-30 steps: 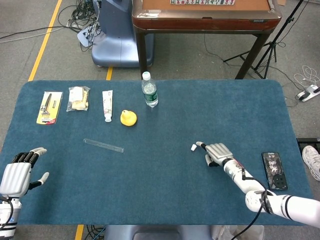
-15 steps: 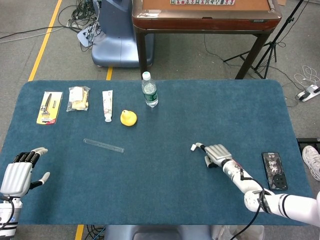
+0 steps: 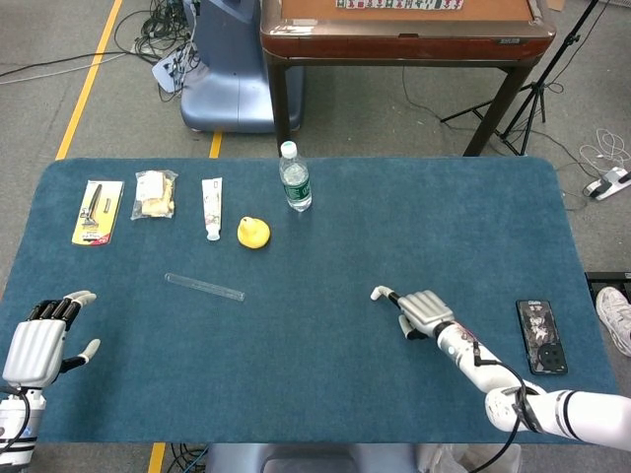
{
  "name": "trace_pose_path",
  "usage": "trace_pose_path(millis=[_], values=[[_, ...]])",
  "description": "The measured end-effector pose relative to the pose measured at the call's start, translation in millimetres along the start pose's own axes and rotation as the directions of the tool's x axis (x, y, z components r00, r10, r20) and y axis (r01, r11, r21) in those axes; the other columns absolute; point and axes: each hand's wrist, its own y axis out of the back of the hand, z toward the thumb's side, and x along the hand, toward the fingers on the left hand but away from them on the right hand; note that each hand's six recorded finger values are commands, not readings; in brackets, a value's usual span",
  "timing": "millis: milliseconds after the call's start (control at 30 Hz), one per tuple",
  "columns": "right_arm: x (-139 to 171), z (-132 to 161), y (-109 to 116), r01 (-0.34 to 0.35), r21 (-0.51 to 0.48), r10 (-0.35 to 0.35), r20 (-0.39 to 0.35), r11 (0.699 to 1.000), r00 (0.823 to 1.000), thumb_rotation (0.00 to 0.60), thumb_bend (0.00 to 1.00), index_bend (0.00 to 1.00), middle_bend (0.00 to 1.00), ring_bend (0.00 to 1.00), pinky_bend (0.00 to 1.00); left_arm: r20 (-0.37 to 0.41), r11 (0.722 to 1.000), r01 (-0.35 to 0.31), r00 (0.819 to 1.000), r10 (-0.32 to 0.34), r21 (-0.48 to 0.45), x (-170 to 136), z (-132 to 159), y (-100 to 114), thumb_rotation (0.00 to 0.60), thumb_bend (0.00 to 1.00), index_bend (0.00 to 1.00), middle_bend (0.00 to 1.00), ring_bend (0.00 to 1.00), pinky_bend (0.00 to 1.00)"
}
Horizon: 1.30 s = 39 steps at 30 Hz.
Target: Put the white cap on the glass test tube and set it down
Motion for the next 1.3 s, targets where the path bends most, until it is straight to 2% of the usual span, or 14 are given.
trace_pose_path(millis=[333, 533, 700, 800, 933, 1067, 1167, 1300], values=[[12, 6, 6, 0.031, 0.015, -0.031, -0.011, 0.999, 0.999, 0.600, 0.99, 0.02, 1.00, 1.00, 1.00, -0.001, 1.000, -0.008, 1.000, 0.008, 0.000, -1, -1, 3, 0.600, 0.20, 0.25, 0.24, 0.27, 0.20], [24, 7, 19, 0.088, 0.013, -0.088, -0.006, 0.996, 0.996, 0.600, 0.81, 0.00, 1.00, 1.00, 1.00, 0.010, 1.000, -0.007, 1.000, 0.007, 0.000, 3, 0, 4, 0.600, 0.20, 0.25, 0.24, 0.27, 0.20], [35, 7, 34, 0.180, 0.006, -0.180, 0.000, 0.984, 0.984, 0.600, 0.76, 0.00, 0.93, 1.00, 1.00, 0.035, 1.000, -0.006, 0.999, 0.006, -0.010, 9, 5, 5, 0.600, 0.20, 0.25, 0.24, 0.27, 0.20], [44, 5, 47, 0.255, -0.008, -0.255, 0.007, 0.967, 0.967, 0.600, 0.72, 0.01, 0.84, 0.96, 0.93, 0.053, 1.000, 0.002, 0.999, -0.001, -0.021, 14, 8, 5, 0.600, 0.20, 0.25, 0.25, 0.28, 0.20], [57, 0, 68, 0.367, -0.040, -0.366, 0.026, 0.929, 0.930, 0.600, 0.58, 0.05, 0.68, 0.77, 0.81, 0.099, 0.999, 0.020, 0.995, -0.017, -0.027, 27, 17, 4, 0.600, 0.20, 0.26, 0.28, 0.32, 0.20], [74, -9, 91, 0.475, -0.077, -0.472, 0.056, 0.876, 0.880, 0.600, 0.51, 0.05, 0.50, 0.55, 0.63, 0.169, 0.999, 0.047, 0.985, -0.041, -0.028, 44, 33, 3, 0.600, 0.20, 0.26, 0.36, 0.40, 0.20], [84, -15, 100, 0.511, -0.083, -0.506, 0.075, 0.856, 0.859, 0.600, 0.50, 0.05, 0.42, 0.49, 0.58, 0.228, 0.997, 0.073, 0.971, -0.068, -0.015, 59, 48, -1, 0.600, 0.20, 0.26, 0.43, 0.49, 0.30], [92, -22, 105, 0.523, -0.085, -0.516, 0.096, 0.848, 0.851, 0.600, 0.50, 0.05, 0.40, 0.48, 0.56, 0.297, 0.993, 0.115, 0.948, -0.117, 0.022, 80, 67, -10, 0.600, 0.20, 0.26, 0.47, 0.55, 0.46]])
